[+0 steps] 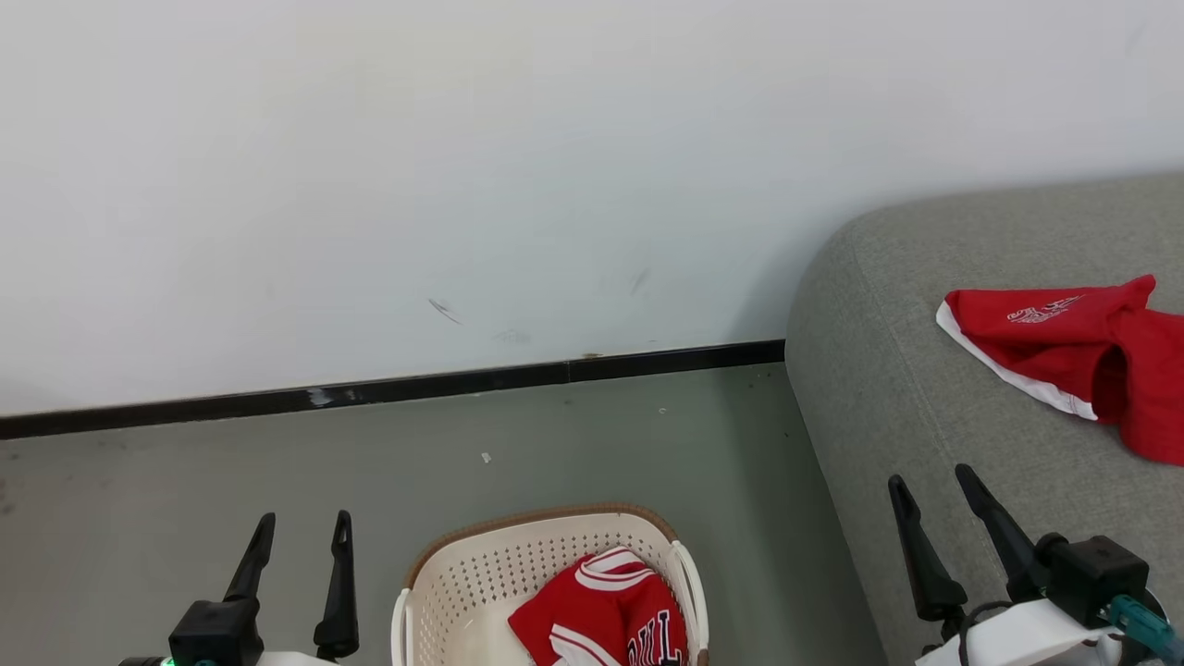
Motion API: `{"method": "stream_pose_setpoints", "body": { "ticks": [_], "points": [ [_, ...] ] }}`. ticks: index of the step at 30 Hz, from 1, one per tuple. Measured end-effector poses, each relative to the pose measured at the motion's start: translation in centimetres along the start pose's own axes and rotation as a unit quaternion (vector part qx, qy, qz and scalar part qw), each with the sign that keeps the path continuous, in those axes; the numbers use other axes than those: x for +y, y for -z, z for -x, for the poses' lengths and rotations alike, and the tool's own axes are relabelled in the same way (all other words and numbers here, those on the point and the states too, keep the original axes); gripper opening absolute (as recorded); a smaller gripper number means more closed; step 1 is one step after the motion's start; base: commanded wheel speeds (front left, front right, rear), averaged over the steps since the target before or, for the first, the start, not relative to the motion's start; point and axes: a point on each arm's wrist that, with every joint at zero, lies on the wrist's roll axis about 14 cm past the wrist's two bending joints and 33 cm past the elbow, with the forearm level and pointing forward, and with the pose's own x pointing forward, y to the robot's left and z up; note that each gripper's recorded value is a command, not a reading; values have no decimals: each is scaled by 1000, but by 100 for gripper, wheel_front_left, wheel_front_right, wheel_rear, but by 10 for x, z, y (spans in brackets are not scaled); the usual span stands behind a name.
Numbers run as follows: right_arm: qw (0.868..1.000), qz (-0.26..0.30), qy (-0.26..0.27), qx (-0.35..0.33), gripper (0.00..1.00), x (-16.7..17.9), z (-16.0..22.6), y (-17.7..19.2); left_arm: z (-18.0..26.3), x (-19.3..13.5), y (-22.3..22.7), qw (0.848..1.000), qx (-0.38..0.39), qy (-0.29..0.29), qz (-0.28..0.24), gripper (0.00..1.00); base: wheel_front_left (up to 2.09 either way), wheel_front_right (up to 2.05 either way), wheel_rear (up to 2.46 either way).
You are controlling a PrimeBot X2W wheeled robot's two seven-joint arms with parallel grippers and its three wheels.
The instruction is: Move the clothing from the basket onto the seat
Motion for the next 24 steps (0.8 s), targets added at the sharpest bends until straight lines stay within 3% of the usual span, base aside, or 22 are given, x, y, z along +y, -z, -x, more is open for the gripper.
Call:
{"method": "stream_pose_setpoints", "body": {
  "ticks": [24],
  "points": [
    [1000, -2, -2, -8, 100, 6, 4, -5, 3, 2, -2, 1000, -3, 1, 7, 100, 0, 0, 0]
  ]
}}
